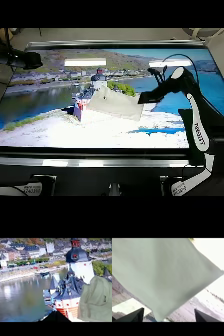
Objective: Fold the shirts.
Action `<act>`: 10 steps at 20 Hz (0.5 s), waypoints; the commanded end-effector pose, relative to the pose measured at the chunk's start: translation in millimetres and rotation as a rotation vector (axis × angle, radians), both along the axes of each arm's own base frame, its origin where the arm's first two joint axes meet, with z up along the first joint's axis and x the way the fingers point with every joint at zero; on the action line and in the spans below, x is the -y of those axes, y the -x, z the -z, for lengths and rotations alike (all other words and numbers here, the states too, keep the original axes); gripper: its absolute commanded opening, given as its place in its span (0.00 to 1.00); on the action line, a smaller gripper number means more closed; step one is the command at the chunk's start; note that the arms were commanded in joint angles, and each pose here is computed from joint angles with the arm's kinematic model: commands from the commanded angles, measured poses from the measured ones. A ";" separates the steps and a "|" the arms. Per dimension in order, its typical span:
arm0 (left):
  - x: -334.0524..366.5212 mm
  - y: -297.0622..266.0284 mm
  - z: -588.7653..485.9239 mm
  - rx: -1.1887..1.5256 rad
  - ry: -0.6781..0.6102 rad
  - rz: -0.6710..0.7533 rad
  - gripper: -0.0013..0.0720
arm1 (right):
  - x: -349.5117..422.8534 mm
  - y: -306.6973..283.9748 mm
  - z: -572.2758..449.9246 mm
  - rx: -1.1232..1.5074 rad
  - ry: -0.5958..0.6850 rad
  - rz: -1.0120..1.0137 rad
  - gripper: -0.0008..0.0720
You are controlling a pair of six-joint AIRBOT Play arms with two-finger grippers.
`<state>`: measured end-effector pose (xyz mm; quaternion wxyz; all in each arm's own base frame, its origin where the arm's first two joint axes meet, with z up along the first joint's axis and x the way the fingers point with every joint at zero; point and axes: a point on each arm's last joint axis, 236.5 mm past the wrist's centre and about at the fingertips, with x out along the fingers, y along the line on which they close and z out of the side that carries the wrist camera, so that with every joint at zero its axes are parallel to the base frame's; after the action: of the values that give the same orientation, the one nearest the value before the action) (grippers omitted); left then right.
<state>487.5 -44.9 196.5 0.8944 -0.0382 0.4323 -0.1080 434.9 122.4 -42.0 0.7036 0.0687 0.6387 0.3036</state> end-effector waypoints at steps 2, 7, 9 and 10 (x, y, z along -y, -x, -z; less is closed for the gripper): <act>3.8 0.5 1.0 -0.002 0.001 0.008 0.05 | -1.3 3.2 38.1 -0.065 -0.132 0.228 0.91; 12.6 1.4 0.9 -0.002 0.002 0.026 0.05 | -24.1 -14.0 50.7 -0.108 -0.284 0.383 0.93; 13.7 1.5 0.9 -0.002 0.002 0.028 0.05 | -28.0 -6.3 58.4 -0.156 -0.296 0.375 0.82; 13.8 1.5 0.8 -0.002 0.003 0.028 0.05 | -27.8 -6.9 57.0 -0.153 -0.297 0.375 0.45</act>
<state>486.1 -56.6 195.8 0.8926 -0.0341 0.4335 -0.1192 441.7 146.0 -93.8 0.6918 0.2803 0.6133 0.2583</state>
